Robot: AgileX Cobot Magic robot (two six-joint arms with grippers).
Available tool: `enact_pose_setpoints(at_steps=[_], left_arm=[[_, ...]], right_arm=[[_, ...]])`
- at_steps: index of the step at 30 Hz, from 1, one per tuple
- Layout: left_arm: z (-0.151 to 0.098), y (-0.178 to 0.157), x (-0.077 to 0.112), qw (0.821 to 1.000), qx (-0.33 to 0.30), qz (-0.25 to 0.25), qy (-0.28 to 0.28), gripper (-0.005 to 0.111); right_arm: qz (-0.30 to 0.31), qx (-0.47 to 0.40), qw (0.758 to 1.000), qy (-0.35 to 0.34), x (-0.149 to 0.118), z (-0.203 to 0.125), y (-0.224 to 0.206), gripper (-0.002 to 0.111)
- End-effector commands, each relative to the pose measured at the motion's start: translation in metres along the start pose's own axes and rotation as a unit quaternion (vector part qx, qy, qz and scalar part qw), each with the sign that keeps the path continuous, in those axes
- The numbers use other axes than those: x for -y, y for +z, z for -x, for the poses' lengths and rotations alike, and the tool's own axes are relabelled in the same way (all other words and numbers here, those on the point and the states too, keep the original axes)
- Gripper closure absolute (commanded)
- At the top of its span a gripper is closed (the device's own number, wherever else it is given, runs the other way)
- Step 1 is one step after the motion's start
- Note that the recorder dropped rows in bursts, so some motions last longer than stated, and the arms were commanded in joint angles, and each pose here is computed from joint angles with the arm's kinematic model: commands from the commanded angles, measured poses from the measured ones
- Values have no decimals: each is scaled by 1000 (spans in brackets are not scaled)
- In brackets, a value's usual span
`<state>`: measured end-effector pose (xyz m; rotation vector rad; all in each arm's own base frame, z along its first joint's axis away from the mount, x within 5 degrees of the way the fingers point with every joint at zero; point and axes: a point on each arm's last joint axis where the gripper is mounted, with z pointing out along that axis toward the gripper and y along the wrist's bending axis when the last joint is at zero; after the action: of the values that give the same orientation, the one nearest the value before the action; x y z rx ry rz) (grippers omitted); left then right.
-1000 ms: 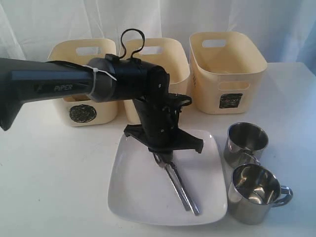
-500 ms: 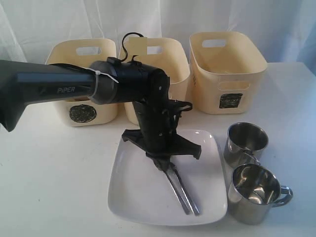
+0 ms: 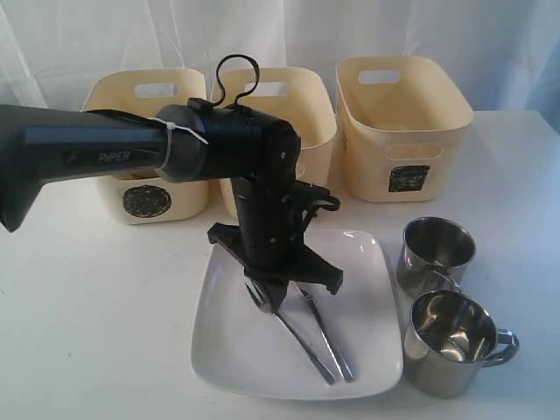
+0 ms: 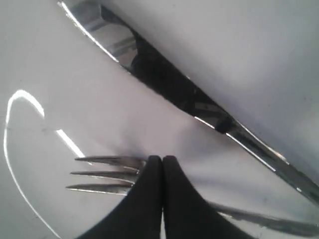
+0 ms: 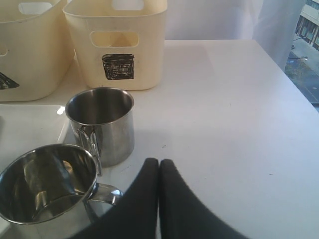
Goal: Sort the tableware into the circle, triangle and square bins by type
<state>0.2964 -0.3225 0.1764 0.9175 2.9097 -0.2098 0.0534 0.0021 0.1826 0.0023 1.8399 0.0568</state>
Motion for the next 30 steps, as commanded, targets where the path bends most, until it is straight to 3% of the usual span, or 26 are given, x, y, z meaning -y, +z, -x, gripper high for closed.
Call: enact_pose_setpoints(at_steps=[1, 5, 8, 14, 19, 30], left_arm=[[-6, -20, 1, 992, 0, -4, 126, 107], [-10, -28, 2, 981, -13, -9, 192, 107], [-17, -30, 8, 966, -38, -48, 250, 107], [-26, -33, 23, 914, -50, -152, 374, 107], [-25, -34, 25, 903, -32, -163, 396, 107], [-28, -33, 18, 898, -62, -131, 415, 107]], right_arm=[[1, 7, 1000, -2, 0, 0, 0, 108], [1, 7, 1000, -2, 0, 0, 0, 108], [1, 7, 1000, -2, 0, 0, 0, 108], [1, 7, 1000, -2, 0, 0, 0, 108], [1, 7, 1000, -2, 0, 0, 0, 108], [1, 7, 1000, -2, 0, 0, 0, 108]])
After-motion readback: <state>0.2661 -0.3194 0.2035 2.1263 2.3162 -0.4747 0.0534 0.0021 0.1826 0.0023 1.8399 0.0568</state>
